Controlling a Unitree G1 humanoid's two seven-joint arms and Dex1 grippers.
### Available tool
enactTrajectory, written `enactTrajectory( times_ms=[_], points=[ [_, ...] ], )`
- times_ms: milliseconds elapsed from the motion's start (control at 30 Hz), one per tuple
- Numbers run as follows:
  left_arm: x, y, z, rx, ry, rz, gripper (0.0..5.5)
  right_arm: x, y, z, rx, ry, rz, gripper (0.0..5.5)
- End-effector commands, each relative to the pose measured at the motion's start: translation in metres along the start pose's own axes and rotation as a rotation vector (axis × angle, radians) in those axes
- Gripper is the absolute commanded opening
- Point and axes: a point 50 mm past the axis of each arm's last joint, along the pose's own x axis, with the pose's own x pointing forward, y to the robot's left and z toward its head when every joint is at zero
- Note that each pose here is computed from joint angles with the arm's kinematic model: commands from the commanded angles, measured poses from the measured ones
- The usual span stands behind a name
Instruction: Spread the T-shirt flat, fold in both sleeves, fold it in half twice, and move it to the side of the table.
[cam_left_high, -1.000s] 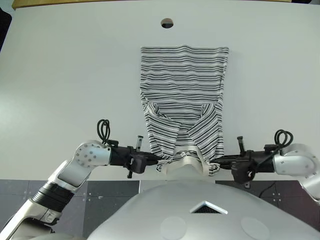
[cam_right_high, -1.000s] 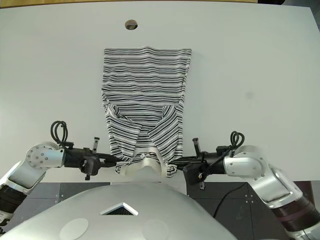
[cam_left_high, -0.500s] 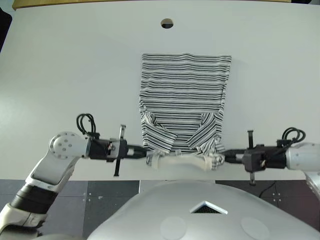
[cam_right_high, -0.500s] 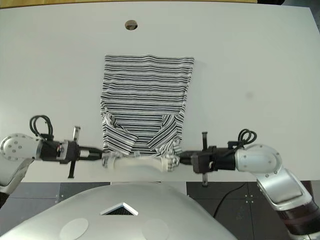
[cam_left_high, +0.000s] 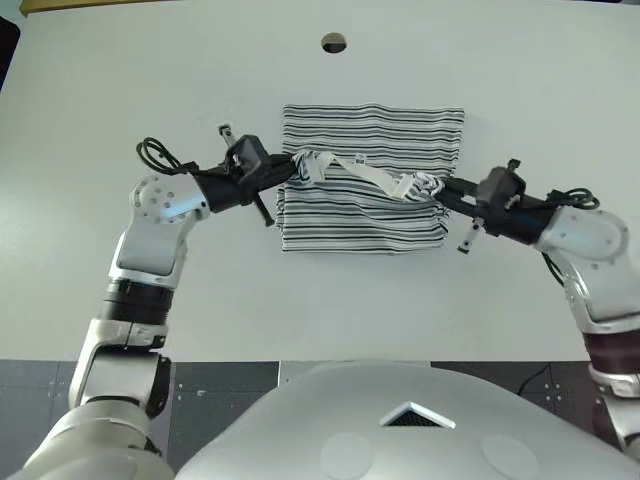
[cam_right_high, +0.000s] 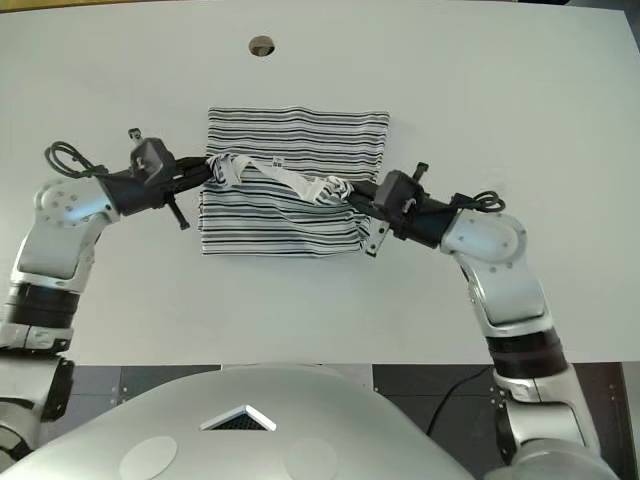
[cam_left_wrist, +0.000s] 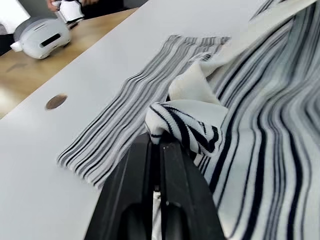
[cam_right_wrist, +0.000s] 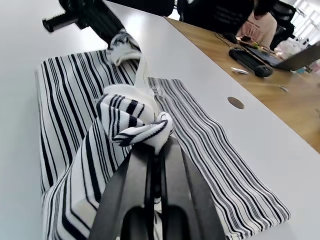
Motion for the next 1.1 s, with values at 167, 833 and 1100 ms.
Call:
enactTrajectory(
  times_ms=[167,833,1100],
  points=[
    [0.045,0.017,0.007,-0.015,-0.024,0.095,0.11,0.026,-0.027,-0.017,0.11,0.001,-0.003,0.12],
    [0.081,0.044,-0.007,-0.197,0.017,0.25,0.11,0.053,-0.077,-0.049,0.279,0.012,-0.122,0.12],
    [0.087,0.048,-0.01,-0.277,0.03,0.329,0.1,0.072,-0.09,-0.05,0.34,0.012,-0.206,0.55]
  ],
)
